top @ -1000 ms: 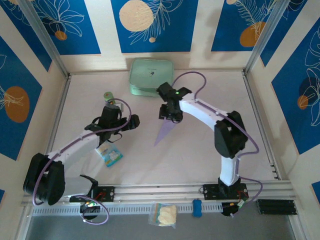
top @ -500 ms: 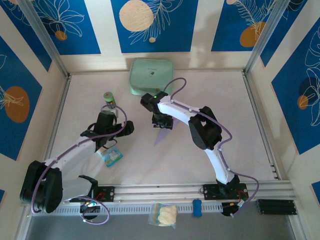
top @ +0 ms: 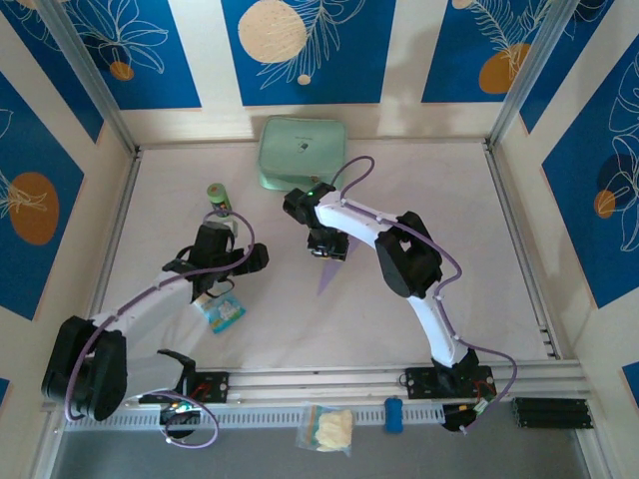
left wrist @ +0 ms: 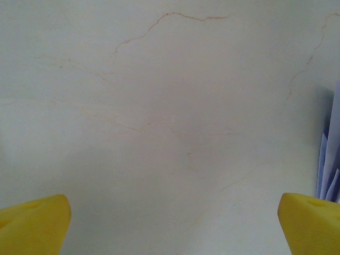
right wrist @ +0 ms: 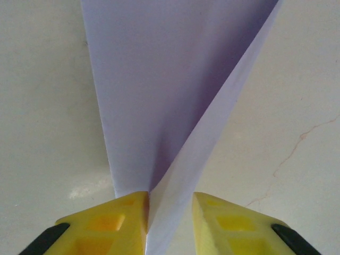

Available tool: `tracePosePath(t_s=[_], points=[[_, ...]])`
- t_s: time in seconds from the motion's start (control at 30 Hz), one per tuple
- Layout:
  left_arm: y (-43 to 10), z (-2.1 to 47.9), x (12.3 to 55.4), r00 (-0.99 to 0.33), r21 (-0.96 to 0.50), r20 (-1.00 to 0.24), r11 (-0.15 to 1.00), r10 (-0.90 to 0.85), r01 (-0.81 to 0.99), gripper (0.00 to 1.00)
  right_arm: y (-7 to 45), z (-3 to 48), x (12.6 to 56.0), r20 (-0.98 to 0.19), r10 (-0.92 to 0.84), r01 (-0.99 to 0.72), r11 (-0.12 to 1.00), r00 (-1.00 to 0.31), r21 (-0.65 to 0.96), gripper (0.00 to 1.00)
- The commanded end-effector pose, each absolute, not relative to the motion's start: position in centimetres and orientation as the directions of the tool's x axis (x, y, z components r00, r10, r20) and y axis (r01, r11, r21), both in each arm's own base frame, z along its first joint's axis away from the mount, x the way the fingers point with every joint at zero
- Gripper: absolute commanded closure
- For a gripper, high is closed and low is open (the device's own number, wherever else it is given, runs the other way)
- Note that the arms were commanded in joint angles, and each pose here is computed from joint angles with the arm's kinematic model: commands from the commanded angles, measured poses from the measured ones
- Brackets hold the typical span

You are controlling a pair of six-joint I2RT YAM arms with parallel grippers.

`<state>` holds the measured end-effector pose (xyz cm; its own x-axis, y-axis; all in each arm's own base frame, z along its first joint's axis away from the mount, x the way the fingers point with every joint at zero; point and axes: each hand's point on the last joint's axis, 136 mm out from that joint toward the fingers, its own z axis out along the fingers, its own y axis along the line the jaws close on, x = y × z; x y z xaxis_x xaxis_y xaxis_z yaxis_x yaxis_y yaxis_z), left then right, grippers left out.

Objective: Fold a paper plane with a square sheet of paper (pick it up from the middle)
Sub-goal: Turn over the paper plane at the top-center of the table.

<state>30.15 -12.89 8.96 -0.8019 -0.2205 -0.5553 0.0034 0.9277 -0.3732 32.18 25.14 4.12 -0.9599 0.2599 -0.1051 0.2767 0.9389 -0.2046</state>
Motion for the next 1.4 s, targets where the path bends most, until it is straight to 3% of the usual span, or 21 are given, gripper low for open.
tracePosePath(t_s=[0.0,0.23,0.33,0.43,0.7,0.87,1.07,1.37], points=[[-13.0,9.3,30.6,-0.802,-0.388,-0.554,0.921,-0.226,0.008,0.01,23.9,3.8,31.9,-0.105,0.292,0.309,0.917,-0.951,-0.251,0.75],[-13.2,9.4,30.8,-0.804,-0.394,-0.548,0.919,-0.229,0.007,0.0,23.6,3.7,32.3,-0.107,0.297,0.315,0.916,-0.949,-0.249,0.8],[-13.3,9.4,30.9,-0.804,-0.405,-0.542,0.914,-0.244,-0.005,0.01,23.7,4.3,32.5,-0.12,0.284,0.305,0.924,-0.951,-0.231,0.92],[-13.2,9.7,31.2,-0.802,-0.431,-0.532,0.902,-0.271,-0.019,0.01,24.1,5.7,33.0,-0.148,0.268,0.293,0.938,-0.952,-0.184,0.97],[-12.2,11.2,32.9,-0.763,-0.522,-0.529,0.851,-0.372,-0.054,0.01,29.0,11.5,34.4,-0.263,0.141,0.101,0.982,-0.954,0.163,0.98],[-12.3,12.8,34.2,-0.725,-0.586,-0.538,0.809,-0.43,-0.045,0.01,33.5,14.2,34.8,-0.313,0.055,-0.092,0.895,-0.948,0.437,0.98],[-13.4,13.3,34.7,-0.74,-0.643,-0.497,0.765,-0.454,-0.037,0.01,36.9,14.6,35.1,-0.347,-0.016,-0.238,0.757,-0.938,0.608,0.97],[-15.2,12.7,34.6,-0.776,-0.72,-0.417,0.693,-0.473,-0.035,0.02,35.8,10.1,35.0,-0.233,0.015,-0.171,0.637,-0.972,0.752,0.96]])
